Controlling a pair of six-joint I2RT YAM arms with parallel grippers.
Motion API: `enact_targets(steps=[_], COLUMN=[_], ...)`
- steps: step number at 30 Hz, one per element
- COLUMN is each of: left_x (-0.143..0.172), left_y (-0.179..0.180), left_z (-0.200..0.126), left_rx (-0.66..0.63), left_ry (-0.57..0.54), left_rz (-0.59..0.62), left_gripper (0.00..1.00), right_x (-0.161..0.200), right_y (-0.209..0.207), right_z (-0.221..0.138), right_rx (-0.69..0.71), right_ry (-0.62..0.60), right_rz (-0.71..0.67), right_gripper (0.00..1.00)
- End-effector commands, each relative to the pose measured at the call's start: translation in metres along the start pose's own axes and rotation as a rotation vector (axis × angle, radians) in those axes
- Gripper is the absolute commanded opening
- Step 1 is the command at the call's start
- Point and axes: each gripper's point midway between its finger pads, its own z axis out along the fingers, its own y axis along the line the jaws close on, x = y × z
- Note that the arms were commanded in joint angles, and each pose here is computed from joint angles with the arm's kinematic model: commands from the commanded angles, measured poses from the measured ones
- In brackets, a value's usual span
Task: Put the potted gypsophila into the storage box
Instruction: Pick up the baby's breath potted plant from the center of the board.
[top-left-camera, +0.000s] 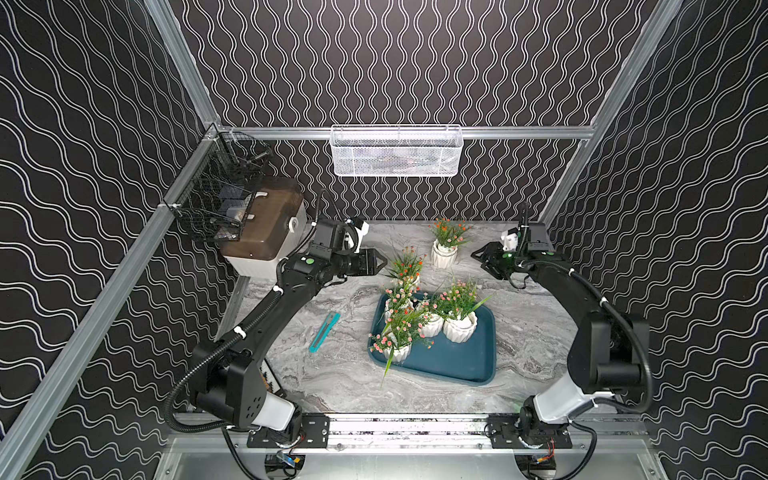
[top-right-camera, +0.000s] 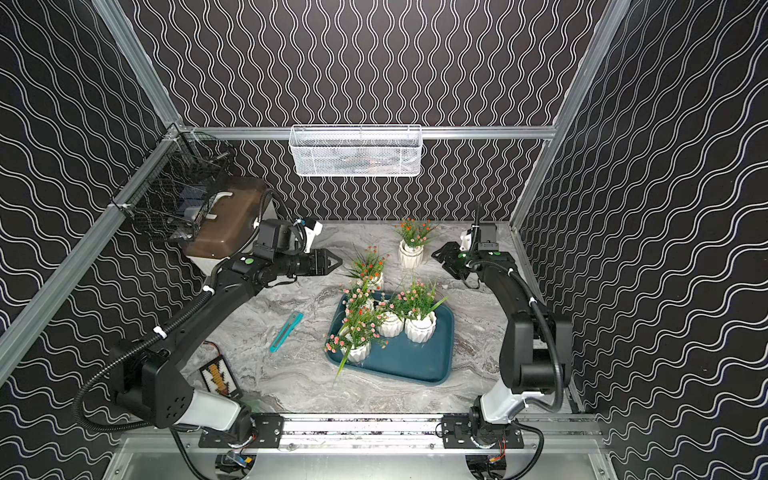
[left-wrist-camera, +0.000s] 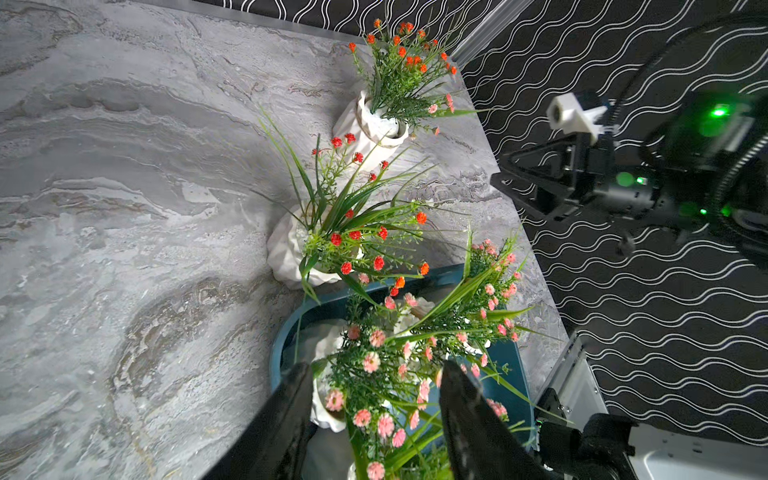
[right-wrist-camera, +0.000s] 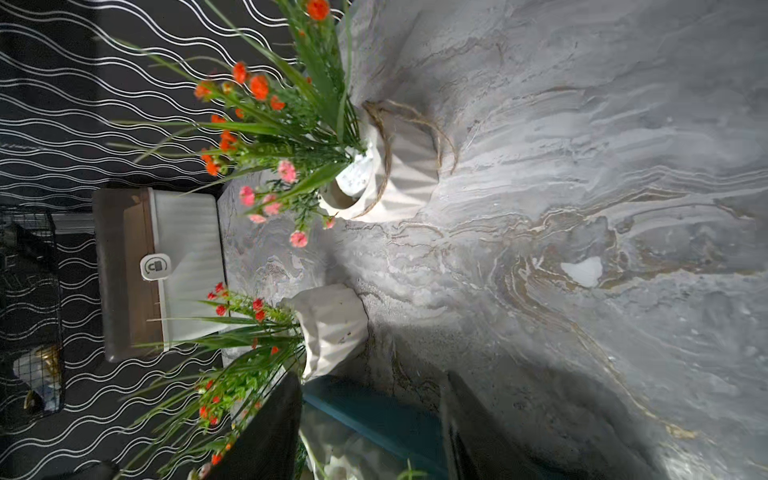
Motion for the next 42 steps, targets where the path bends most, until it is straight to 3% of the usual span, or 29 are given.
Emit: enact_targets(steps=[1, 10, 12, 21, 32, 42], left_x=[-0.002, -0.005, -0.008, -0.007, -0.006, 0.004], left_y=[-0.010, -0.009, -0.006, -0.010, -0.004, 0.001], left_z=[-0.005, -0.010, -0.014, -0.011, -0.009, 0.006], left_rx=[0.045, 0.038, 0.013, 0.063, 0.050, 0.068], left_ry=[-0.013, -0.063, -0.086, -0.076, -0.069, -0.012], left_rz=[0.012, -0.046, -0.043, -0.071, -0.069, -0.077], left_gripper=[0.53, 0.54, 0.54, 0.54, 0.54, 0.54], right_x=[-0.011, -0.014, -0.015, -0.025, -0.025, -0.031], right_y=[0.010, 0.002, 0.004, 0.018, -0.004, -0.005], right_z=[0.011, 0.045, 0.048, 0.069, 0.108, 0.122], right_rx=[-0.062, -0.104, -0.131, -0.171, -0.134, -0.138], right_ry=[-0.013, 0.029, 0.026, 0.071, 0.101, 0.111], right_rz=[0.055, 0.154, 0.165, 0.183, 0.239, 0.219], right_gripper=[0.54, 0.47, 0.41, 0.41, 0.38, 0.38])
